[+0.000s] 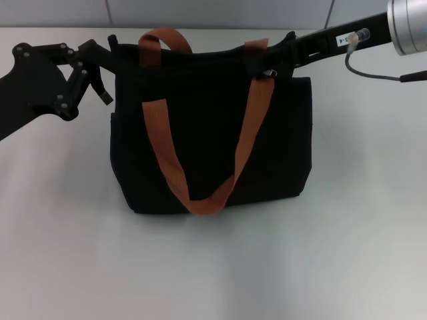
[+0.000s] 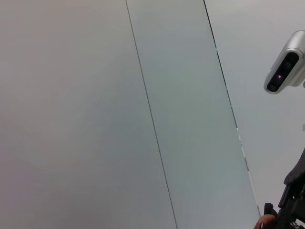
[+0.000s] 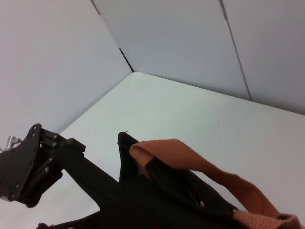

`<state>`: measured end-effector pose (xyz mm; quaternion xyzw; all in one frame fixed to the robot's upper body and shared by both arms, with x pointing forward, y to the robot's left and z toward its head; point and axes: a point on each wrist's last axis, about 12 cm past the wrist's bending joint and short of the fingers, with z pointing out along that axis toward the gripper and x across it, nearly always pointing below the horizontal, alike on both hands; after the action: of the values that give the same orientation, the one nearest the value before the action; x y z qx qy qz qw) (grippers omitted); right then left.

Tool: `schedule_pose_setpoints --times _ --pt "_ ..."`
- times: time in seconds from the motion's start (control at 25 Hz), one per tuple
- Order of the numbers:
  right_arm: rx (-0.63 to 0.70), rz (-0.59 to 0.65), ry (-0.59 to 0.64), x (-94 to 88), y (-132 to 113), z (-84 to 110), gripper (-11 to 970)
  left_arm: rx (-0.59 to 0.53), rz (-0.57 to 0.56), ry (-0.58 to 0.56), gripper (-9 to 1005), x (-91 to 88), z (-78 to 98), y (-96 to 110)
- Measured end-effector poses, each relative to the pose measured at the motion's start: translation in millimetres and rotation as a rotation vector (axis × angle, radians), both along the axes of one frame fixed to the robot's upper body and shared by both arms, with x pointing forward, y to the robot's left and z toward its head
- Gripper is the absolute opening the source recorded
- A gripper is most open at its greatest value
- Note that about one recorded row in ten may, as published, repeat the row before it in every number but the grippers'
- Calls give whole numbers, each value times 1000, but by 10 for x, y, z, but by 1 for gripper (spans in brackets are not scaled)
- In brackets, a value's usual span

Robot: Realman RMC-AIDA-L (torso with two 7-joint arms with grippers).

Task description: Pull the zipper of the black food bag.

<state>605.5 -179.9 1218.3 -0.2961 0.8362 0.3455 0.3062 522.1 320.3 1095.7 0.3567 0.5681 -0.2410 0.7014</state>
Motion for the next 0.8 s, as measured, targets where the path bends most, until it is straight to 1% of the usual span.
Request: schedule_pose_setpoints --times 0.24,0.44,0.56,0.68,0.8 --pt "1 2 2 -4 1 -1 405 -2 -1 0 20 -3 -2 -5" --pt "2 3 3 -6 0 -2 595 -3 -1 2 20 -11 -7 -3" --pt "9 3 -1 -7 -16 3 659 -3 0 3 21 -16 -11 -2" --pt "86 25 -47 -31 -92 54 723 -5 -1 4 21 -20 -14 -6" --pt "228 82 -139 -106 -232 88 722 -8 -2 5 21 -25 -20 -10"
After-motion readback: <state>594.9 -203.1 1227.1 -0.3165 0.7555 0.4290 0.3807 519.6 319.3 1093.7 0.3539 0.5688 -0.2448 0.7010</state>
